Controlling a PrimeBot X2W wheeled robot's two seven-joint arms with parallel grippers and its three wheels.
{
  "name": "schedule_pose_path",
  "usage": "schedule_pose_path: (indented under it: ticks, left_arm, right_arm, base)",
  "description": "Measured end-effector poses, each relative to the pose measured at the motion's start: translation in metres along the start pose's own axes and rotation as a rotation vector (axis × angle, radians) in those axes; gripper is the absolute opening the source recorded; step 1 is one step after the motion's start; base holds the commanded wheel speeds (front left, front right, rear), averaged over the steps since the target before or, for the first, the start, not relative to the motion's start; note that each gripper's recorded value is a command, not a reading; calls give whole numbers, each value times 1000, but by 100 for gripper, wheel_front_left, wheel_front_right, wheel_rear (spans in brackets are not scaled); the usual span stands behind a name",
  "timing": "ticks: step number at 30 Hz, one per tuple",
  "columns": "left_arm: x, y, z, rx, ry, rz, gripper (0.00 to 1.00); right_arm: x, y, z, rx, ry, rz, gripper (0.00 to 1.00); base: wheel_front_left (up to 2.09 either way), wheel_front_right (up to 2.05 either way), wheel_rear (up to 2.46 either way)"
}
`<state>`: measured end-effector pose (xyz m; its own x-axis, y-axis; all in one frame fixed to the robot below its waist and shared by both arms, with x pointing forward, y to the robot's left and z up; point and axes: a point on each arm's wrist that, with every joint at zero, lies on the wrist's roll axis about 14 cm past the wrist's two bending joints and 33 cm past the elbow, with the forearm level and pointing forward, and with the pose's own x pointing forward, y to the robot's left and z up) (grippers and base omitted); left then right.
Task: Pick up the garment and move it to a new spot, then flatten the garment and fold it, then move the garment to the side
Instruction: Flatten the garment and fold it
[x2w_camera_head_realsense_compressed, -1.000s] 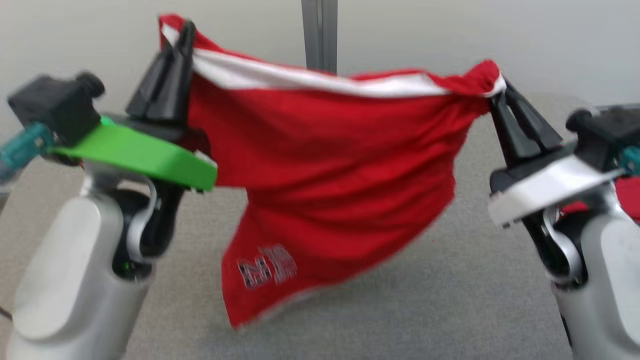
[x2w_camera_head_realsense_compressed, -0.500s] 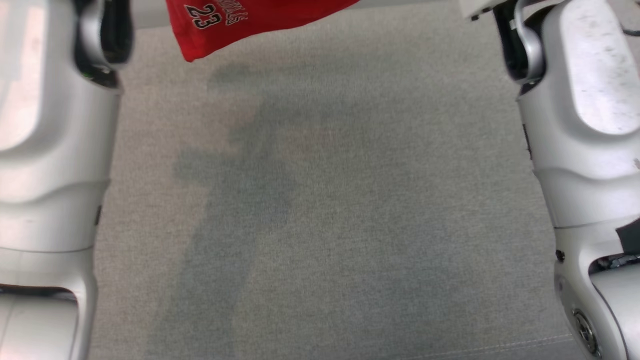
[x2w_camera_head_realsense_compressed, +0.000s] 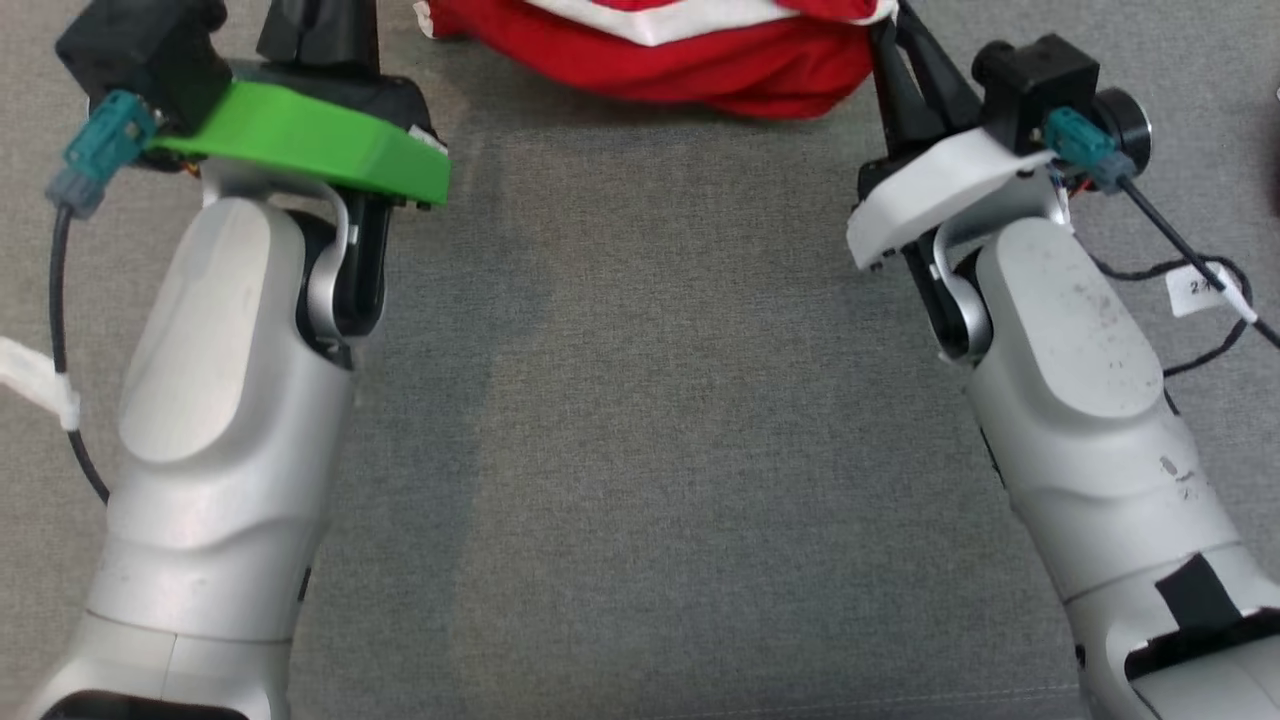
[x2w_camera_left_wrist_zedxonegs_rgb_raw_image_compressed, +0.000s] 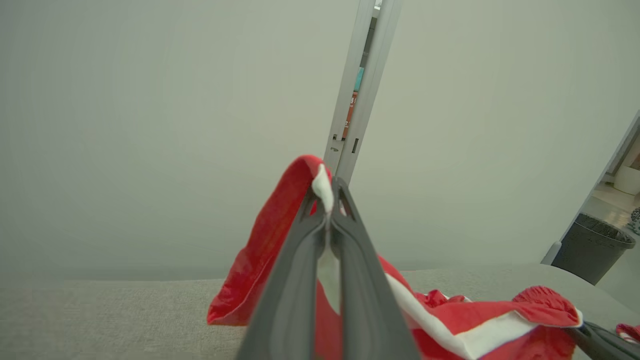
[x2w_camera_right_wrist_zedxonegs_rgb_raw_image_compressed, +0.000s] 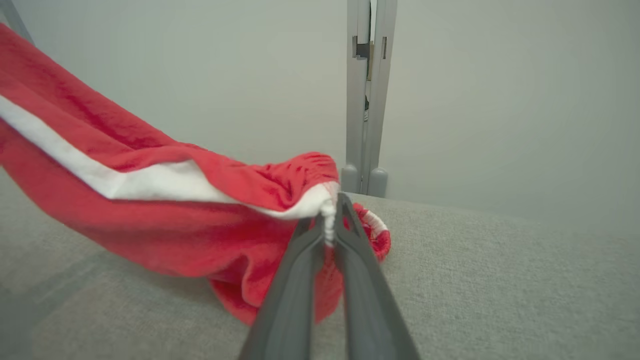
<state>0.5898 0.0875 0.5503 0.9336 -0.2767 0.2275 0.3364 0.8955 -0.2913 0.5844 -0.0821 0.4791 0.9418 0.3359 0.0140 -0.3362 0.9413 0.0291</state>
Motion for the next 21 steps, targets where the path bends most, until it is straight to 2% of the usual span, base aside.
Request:
schedule_pose_path:
  ticks: [7, 13, 21]
  left_arm:
    - [-45, 1, 7, -23, -27, 39, 0]
    - [-96, -17, 17, -53, -37, 46, 0]
    - [-171, -47, 46, -58, -75, 73, 0]
  right_arm:
    - [-38, 9, 2, 78, -30, -21, 0]
    - [-82, 25, 21, 107, -86, -15, 0]
    - [-160, 48, 30, 140, -100, -16, 0]
  base:
    - [0, 0, 0]
    - [0, 0, 0]
    - [0, 0, 0]
